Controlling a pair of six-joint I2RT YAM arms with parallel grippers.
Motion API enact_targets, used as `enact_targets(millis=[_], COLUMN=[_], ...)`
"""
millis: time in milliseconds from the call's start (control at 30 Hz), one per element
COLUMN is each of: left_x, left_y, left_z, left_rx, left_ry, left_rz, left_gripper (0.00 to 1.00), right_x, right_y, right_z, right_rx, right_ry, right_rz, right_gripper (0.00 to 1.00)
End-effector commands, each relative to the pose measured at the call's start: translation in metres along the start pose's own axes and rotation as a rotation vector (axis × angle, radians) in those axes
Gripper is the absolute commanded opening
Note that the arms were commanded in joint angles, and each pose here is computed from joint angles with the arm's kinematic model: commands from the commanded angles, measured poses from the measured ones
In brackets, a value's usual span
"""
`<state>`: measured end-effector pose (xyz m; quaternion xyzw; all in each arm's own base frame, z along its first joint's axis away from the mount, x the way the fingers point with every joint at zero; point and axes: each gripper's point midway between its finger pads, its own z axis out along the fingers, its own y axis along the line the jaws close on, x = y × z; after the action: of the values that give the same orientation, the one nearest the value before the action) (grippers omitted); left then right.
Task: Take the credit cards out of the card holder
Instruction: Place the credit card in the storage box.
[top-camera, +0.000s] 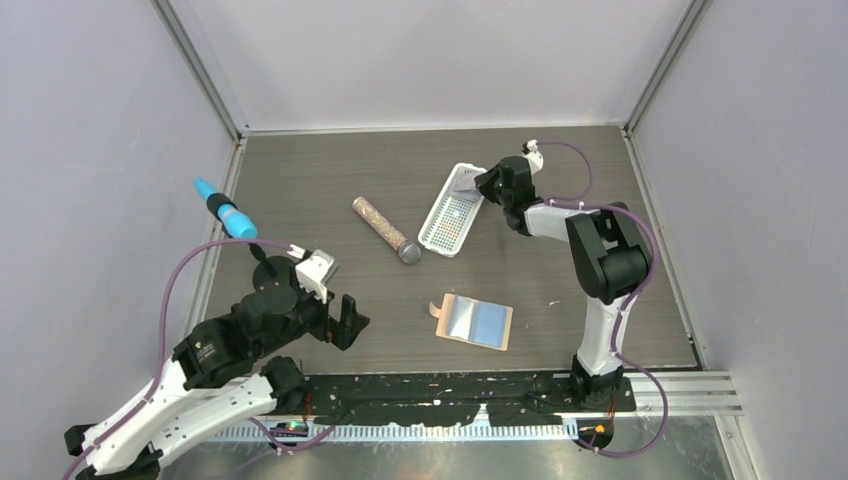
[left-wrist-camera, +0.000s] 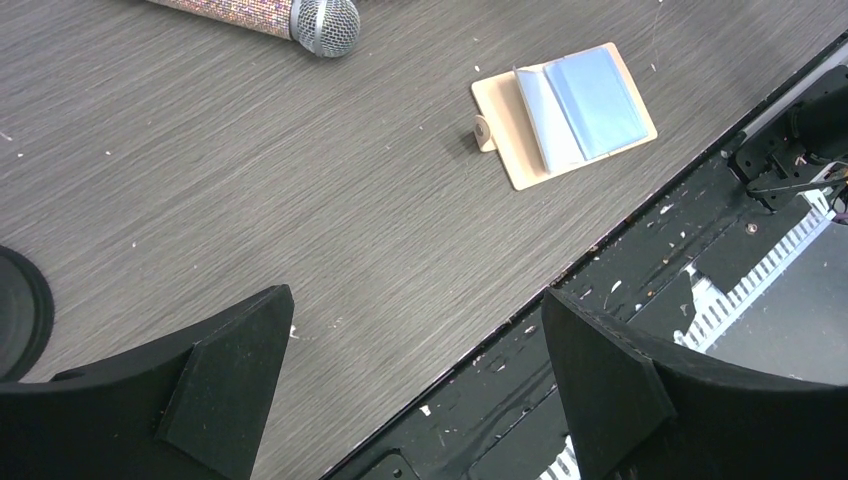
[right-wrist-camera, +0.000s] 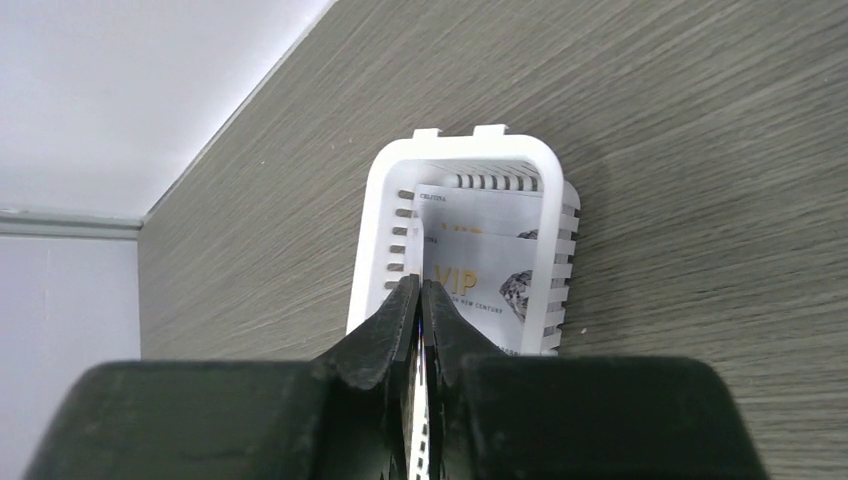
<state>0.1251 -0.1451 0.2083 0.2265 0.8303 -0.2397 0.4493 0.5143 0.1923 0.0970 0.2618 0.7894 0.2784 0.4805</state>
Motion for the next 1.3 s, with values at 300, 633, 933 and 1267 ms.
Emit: enact_targets(millis=[300, 633, 933, 1267], left_x=[-0.01, -0.015, -0.018, -0.02], left_y=[0.004, 0.004, 0.003, 0.004], left_z=[-0.008, -0.014, -0.018, -0.018], left_rx=[-0.006, 0.006, 0.021, 0.022], left_ry=[-0.081, -0.123, -0.161, -0.17], left_rz=[0.004, -0.001, -0.002, 0.003], left_gripper=[1.0, 1.0, 1.0, 1.0], right_x=[-0.027, -0.053, -0.036, 0.046], right_y=[0.01, 0.011, 0.04, 0.043], right_z=[0.003, -0.015, -0.015, -0.005], right_rx=[0.025, 0.139, 0.03, -0.246], right_ry=[-0.064, -0.061, 0.053, 0.39], right_rz=[0.015, -0.136, -0.378, -0.87], right_gripper=[0.33, 0.35, 0.28, 0.06])
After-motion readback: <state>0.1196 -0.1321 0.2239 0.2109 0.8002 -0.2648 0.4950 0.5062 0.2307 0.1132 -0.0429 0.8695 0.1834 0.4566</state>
